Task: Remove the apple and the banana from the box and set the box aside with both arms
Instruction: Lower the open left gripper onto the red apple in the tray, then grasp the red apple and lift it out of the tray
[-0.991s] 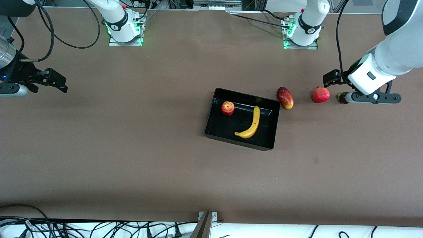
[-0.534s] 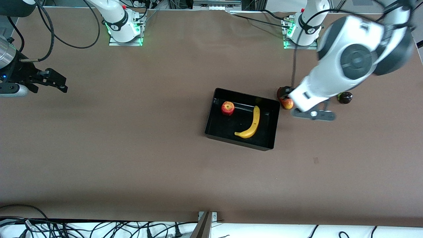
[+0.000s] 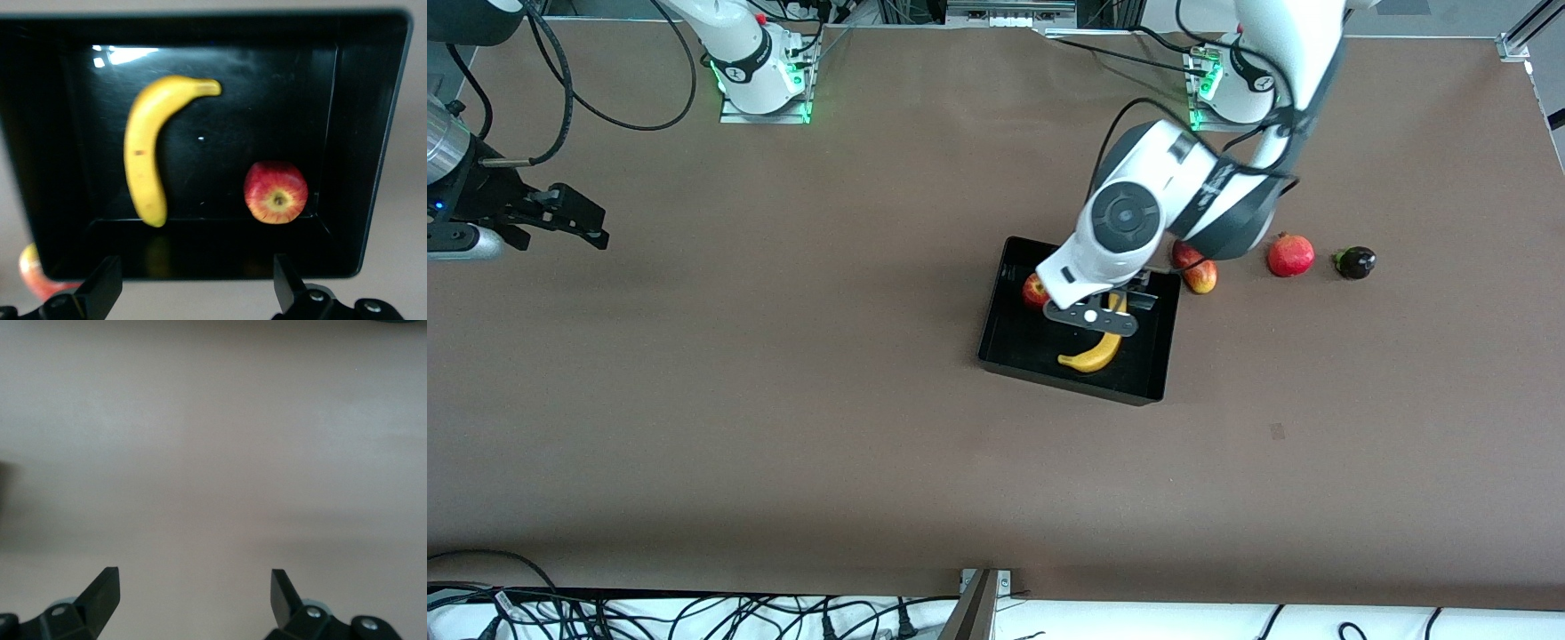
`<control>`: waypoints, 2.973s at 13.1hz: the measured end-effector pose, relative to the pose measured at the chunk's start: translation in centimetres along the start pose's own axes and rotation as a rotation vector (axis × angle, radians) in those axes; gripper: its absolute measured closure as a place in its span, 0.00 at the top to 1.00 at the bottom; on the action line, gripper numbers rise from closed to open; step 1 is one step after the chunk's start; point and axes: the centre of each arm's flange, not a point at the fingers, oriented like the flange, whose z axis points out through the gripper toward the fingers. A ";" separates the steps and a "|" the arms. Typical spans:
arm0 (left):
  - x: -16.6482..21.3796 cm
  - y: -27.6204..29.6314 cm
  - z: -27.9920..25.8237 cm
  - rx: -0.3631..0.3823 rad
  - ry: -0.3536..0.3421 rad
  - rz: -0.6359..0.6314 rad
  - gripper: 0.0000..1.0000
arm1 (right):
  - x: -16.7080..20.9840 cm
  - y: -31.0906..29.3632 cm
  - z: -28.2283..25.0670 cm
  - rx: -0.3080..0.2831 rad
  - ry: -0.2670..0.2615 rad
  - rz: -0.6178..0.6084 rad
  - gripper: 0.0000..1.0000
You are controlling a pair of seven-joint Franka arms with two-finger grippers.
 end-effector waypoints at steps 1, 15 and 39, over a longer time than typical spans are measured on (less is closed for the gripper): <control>0.4 0.9 1.7 -0.003 0.002 0.010 1.00 | 0.0 0.0 0.0 0.000 0.000 0.000 1.00; 0.4 5.5 12.5 -0.027 0.045 -0.041 1.00 | 0.0 0.0 0.0 0.000 -0.001 0.000 1.00; 1.9 -32.0 -0.1 0.009 -0.094 -0.018 0.67 | 0.0 0.0 0.0 0.000 -0.001 0.001 1.00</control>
